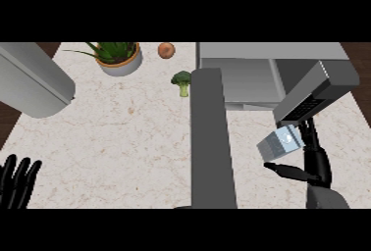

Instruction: Pick up the milk, place it into the microwave and close the microwave

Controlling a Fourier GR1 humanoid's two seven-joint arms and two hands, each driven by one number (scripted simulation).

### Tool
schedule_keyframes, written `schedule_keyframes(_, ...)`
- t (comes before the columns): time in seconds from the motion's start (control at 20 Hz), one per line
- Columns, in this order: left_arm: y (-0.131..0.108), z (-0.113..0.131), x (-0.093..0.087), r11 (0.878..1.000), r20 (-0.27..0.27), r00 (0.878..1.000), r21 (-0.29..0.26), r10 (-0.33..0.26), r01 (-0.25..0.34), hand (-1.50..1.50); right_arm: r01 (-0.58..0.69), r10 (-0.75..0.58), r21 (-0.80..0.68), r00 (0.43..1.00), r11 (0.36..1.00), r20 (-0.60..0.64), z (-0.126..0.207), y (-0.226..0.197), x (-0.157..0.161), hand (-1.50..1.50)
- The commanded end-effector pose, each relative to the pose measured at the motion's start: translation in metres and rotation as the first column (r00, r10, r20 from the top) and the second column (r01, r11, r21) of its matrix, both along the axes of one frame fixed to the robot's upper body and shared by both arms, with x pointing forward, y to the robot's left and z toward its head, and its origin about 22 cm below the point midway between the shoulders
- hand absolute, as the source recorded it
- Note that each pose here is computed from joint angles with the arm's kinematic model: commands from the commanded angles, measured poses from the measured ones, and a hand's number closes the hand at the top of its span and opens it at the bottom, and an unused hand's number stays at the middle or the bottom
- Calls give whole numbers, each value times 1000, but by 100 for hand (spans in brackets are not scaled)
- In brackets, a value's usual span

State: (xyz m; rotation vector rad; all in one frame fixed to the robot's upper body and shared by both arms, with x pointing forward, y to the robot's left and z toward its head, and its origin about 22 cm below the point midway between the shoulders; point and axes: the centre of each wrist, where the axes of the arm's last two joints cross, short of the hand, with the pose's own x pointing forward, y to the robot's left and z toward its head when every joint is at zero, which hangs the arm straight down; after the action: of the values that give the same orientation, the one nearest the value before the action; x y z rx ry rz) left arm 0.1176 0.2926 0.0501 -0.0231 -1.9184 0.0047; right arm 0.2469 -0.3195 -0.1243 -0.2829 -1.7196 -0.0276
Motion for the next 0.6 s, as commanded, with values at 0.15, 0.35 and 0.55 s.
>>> schedule_keyframes(0.15, 6, 10, 7, 1000, 19, 1000, 27, -9, 8, -150, 37, -38, 41, 999, 998, 8, -20, 5, 3, -150)
schedule_keyframes(0.35, 0, 0, -5, 1000, -1, 1000, 1, -7, 7, -150, 17, -25, 174, 999, 985, 44, -11, 4, 13, 150)
schedule_keyframes(0.55, 13, -8, 0, 1000, -8, 1000, -4, -8, 8, -150, -34, 16, 250, 997, 968, 71, -18, 12, 9, 150)
